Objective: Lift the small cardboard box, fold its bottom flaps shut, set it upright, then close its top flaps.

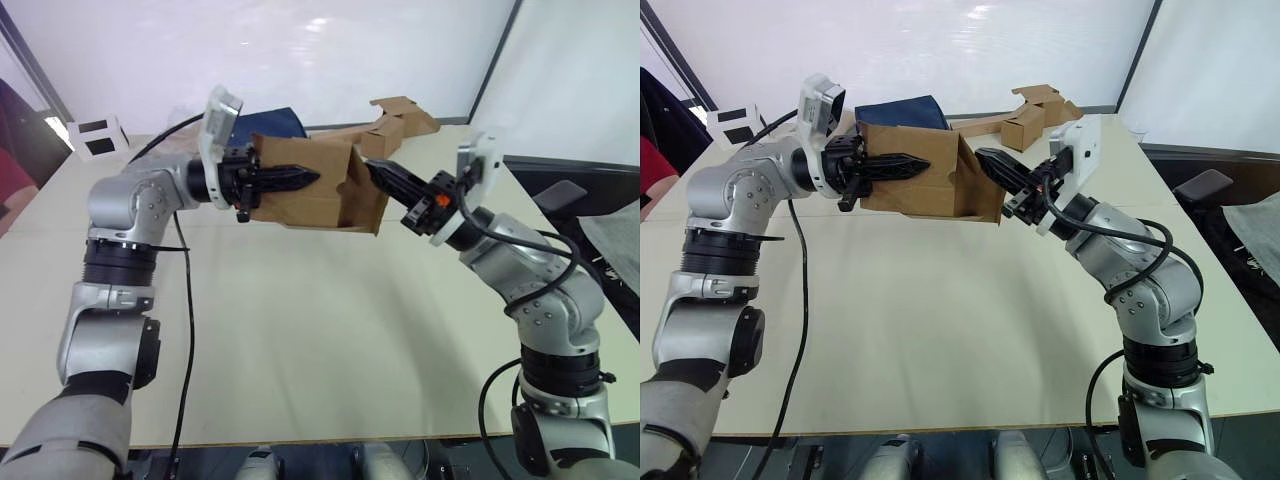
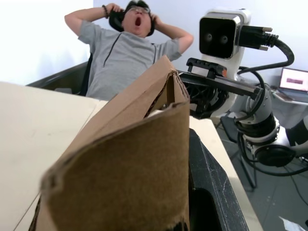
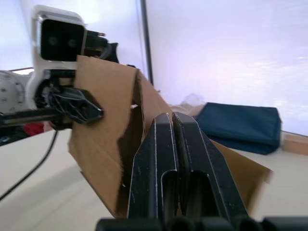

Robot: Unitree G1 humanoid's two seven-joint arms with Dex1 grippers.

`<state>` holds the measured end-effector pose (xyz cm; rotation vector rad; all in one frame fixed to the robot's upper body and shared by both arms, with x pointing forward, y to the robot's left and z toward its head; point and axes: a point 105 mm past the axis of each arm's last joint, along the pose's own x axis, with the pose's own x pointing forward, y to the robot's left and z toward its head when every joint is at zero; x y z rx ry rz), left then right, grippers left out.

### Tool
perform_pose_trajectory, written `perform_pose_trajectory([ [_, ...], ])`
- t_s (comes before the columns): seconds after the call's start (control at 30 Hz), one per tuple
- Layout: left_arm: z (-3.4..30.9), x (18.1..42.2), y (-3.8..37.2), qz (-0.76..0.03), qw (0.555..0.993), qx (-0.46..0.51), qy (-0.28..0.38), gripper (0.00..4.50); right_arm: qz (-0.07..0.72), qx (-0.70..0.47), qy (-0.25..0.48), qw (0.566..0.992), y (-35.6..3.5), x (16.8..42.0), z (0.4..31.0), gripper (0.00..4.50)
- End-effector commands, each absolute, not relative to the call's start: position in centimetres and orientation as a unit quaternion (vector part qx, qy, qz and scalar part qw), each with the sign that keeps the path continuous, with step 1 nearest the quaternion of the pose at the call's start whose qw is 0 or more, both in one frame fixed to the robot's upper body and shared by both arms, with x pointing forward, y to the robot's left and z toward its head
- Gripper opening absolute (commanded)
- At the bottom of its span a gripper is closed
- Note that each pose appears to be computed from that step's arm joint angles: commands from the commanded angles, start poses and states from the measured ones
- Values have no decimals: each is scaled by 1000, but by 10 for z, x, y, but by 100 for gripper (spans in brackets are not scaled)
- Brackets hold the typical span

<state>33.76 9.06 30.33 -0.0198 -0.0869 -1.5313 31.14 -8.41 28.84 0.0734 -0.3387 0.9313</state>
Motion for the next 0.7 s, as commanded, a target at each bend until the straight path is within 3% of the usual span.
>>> perform_pose_trajectory([
  [0.03, 312, 333, 92, -695, 716, -12, -61, 0, 470, 26, -172, 865, -74, 304, 293, 7],
  [0.4, 306, 316, 88, -723, 688, -35, -50, 0, 482, 26, -165, 860, -63, 303, 287, 7],
  [0.7, 302, 316, 88, -717, 694, -36, -48, 0, 486, 30, -166, 857, -62, 301, 286, 7],
])
